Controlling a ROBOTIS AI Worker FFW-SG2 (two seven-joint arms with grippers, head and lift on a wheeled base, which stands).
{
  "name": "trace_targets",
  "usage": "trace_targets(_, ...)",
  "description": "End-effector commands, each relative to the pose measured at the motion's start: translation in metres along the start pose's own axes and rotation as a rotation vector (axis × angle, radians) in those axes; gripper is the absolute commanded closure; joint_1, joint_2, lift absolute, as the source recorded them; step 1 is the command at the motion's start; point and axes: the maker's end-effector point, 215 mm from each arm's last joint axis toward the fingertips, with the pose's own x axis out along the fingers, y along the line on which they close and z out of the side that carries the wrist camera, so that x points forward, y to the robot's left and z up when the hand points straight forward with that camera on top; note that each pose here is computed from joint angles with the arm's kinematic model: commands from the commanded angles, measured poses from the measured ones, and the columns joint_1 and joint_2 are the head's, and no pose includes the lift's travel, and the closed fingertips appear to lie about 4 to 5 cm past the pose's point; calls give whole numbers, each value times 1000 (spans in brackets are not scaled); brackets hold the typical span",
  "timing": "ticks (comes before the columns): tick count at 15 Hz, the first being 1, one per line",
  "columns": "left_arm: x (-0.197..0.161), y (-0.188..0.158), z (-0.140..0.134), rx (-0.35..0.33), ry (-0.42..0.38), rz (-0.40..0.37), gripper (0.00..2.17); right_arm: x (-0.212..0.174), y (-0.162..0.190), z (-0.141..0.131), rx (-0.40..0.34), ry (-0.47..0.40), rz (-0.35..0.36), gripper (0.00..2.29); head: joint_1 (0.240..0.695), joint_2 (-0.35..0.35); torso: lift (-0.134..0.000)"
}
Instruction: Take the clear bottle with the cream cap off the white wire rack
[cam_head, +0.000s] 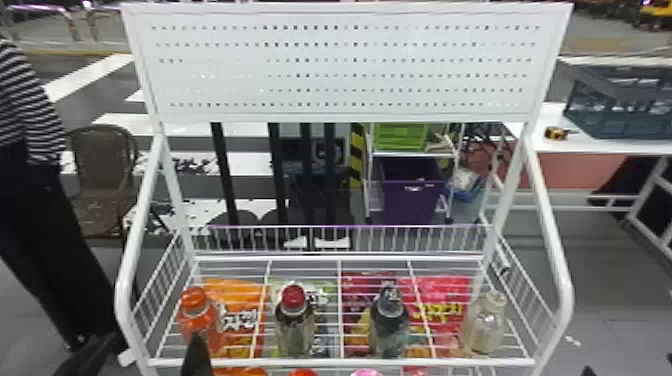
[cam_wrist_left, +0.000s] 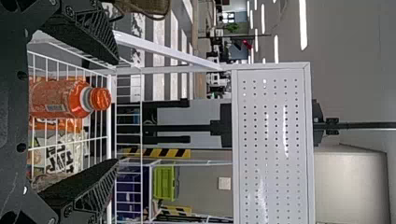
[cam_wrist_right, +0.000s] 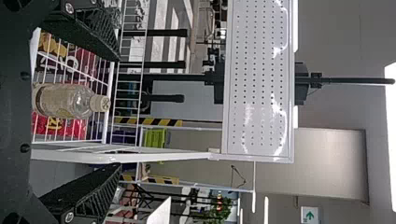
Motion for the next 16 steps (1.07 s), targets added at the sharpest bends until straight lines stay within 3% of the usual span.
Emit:
trace_targets(1,0,0,0,1,0,0,144,0,0,1,-1,-3,-1,97,499,0,0)
trace_targets(13,-2,0,0,0,0,-2,144,-3,0,0,-3,-8,-2,97,499,0,0)
trace_targets(16,-8,-4,5,-7,-9,-11,144,-3,-4,-15,-14,-69,-17,97,499,0,0)
